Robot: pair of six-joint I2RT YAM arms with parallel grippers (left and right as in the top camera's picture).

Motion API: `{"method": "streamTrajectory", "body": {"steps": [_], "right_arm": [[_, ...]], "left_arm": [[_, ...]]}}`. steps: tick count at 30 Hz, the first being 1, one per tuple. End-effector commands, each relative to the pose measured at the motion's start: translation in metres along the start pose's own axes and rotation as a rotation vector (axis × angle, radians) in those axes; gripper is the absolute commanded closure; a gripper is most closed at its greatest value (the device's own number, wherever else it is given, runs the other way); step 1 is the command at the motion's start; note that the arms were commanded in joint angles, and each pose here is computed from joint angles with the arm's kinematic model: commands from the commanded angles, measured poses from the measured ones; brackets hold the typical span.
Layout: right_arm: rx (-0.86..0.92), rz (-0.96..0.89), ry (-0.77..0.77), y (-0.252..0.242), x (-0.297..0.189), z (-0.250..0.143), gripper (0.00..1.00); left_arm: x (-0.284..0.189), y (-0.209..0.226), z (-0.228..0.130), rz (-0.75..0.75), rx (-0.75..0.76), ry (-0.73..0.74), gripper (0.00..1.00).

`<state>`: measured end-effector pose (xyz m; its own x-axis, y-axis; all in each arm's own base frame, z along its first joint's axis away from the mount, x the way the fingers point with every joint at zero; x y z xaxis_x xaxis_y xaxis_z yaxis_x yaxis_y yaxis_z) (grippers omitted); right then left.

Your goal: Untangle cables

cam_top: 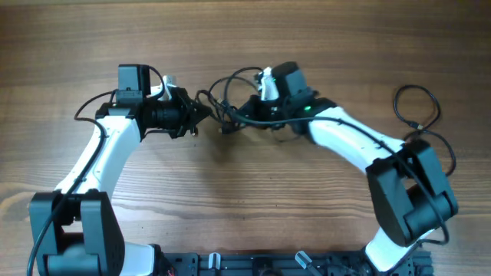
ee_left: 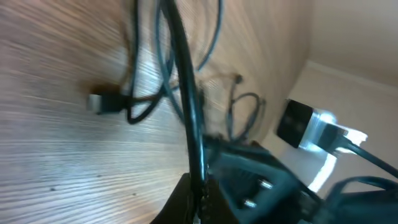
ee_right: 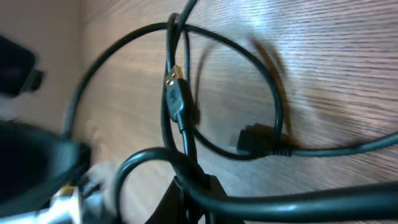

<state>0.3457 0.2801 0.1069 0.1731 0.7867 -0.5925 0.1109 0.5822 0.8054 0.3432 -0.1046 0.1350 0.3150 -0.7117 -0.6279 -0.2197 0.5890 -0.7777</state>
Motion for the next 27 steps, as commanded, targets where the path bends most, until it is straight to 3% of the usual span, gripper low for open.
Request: {"method": "streamTrajectory", "body": {"steps": [1,8,13,18,19,21,23,25,27], "right_arm": [[-0.061,0.138,0.193,-0.002,-0.012,-0.016,0.96],[0.01,0.07,0.235,-0.034,-0.032,-0.017,0.96],[-0.033,0.322,0.381,-0.007,-0.053,-0.032,0.96],[-0.103,0.335,0.426,0.001,-0.043,-0.049,0.96],[-0.121,0.34,0.43,0.004,-0.041,-0.051,0.96],[-0.129,0.343,0.431,0.007,-0.038,-0.052,0.96],[-0.12,0.338,0.42,0.008,-0.037,-0.049,0.96],[-0.119,0.34,0.416,0.009,-0.037,-0.048,0.96],[-0.136,0.345,0.411,0.01,-0.037,-0.047,0.96]], "left_arm": [[-0.005,0.032,0.014,0.184,-0.061,-0.109,0.96],[-0.009,0.045,0.022,0.279,-0.062,-0.172,0.96],[-0.012,0.053,0.024,0.329,-0.117,-0.205,0.96],[-0.011,0.05,0.023,0.31,-0.116,-0.191,0.96],[-0.01,0.048,0.021,0.29,-0.116,-0.177,0.94],[-0.007,0.04,0.017,0.237,-0.096,-0.138,0.77],[-0.003,0.017,0.011,0.094,0.045,-0.067,0.72],[-0.004,-0.017,0.002,-0.132,0.299,0.008,0.51],[-0.006,-0.027,-0.004,-0.208,0.418,0.027,0.39]]}}
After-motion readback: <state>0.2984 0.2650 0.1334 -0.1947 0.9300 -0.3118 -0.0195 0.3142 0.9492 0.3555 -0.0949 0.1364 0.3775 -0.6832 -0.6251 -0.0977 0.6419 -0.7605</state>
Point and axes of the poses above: each gripper's point midway between its finger pads, its own x axis out along the fingers, its own y axis along the line the jaws close on, z = x × y, the point moved 3 cm from there along -x, back along the fingers, and after that the axes turned 14 degrees about x, right-handed, at the moved point
